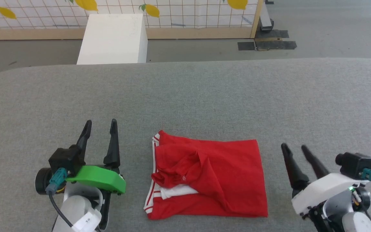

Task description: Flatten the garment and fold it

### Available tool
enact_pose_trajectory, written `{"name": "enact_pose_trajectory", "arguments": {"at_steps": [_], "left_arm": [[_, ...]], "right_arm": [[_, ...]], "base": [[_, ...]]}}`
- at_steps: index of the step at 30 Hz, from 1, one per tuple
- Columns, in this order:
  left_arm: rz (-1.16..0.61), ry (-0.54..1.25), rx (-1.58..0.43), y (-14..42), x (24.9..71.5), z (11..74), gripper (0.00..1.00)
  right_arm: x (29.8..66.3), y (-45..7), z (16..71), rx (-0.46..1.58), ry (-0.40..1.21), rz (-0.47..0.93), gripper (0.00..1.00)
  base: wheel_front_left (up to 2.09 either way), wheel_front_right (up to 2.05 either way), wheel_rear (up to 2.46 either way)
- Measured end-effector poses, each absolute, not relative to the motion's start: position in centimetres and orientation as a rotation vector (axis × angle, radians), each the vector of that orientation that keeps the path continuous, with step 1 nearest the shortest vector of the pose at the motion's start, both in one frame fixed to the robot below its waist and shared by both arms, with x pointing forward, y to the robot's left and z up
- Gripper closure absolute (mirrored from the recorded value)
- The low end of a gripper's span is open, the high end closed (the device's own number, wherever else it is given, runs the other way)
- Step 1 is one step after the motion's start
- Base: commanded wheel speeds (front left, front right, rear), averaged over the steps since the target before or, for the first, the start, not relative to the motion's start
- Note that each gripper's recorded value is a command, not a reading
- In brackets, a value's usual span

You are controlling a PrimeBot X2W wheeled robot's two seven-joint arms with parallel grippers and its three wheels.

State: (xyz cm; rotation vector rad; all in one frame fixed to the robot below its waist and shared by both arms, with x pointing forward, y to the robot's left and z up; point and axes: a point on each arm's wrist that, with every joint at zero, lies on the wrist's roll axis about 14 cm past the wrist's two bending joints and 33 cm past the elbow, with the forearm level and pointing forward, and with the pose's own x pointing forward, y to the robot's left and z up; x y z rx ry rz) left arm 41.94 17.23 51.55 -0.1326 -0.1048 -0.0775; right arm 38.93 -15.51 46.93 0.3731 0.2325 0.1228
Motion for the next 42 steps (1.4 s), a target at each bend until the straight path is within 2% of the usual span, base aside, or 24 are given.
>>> {"name": "enact_pose_trajectory", "arguments": {"at_steps": [6, 12, 17, 18, 19, 20, 25, 34, 37, 42], "left_arm": [[-0.073, -0.093, -0.131, 17.6, 41.6, 51.1, 0.0], [-0.054, -0.085, -0.128, 18.2, 41.2, 50.9, 0.0], [-0.03, -0.079, -0.125, 19.1, 40.8, 50.7, 0.0], [-0.027, -0.078, -0.125, 19.2, 40.7, 50.7, 0.0], [-0.025, -0.079, -0.124, 19.3, 40.6, 50.7, 0.0], [-0.022, -0.079, -0.124, 19.3, 40.5, 50.7, 0.0], [-0.016, -0.076, -0.126, 19.5, 40.3, 50.5, 0.0], [-0.056, -0.096, -0.137, 17.8, 41.7, 51.1, 0.0], [-0.087, -0.1, -0.144, 16.6, 42.4, 51.2, 0.0], [-0.154, -0.106, -0.157, 14.0, 43.9, 51.2, 0.0]], "right_arm": [[37.5, -13.0, 42.2, 0.502, 0.465, 0.17, 0.0], [36.5, -10.2, 38.6, 0.503, 0.672, 0.239, 0.0], [37.3, -8.7, 37.9, 0.477, 0.752, 0.293, 0.0], [37.4, -8.4, 37.9, 0.472, 0.759, 0.304, 0.53], [37.6, -8.1, 37.9, 0.466, 0.763, 0.314, 0.65], [37.7, -7.9, 38.0, 0.464, 0.763, 0.32, 1.0], [38.0, -7.3, 38.8, 0.384, 0.737, 0.352, 1.0], [43.0, -8.2, 48.1, -0.13, 0.454, 0.37, 1.0], [43.6, -10.2, 49.7, -0.241, 0.427, 0.334, 1.0], [44.2, -17.0, 51.2, -0.397, 0.431, 0.209, 1.0]], "base": [[0.0, 0.0, 0.0], [0.0, 0.0, 0.0], [0.0, 0.0, 0.0], [0.0, 0.0, 0.0], [0.0, 0.0, 0.0], [0.0, 0.0, 0.0], [0.0, 0.0, 0.0], [0.0, 0.0, 0.0], [0.0, 0.0, 0.0], [0.0, 0.0, 0.0]]}}
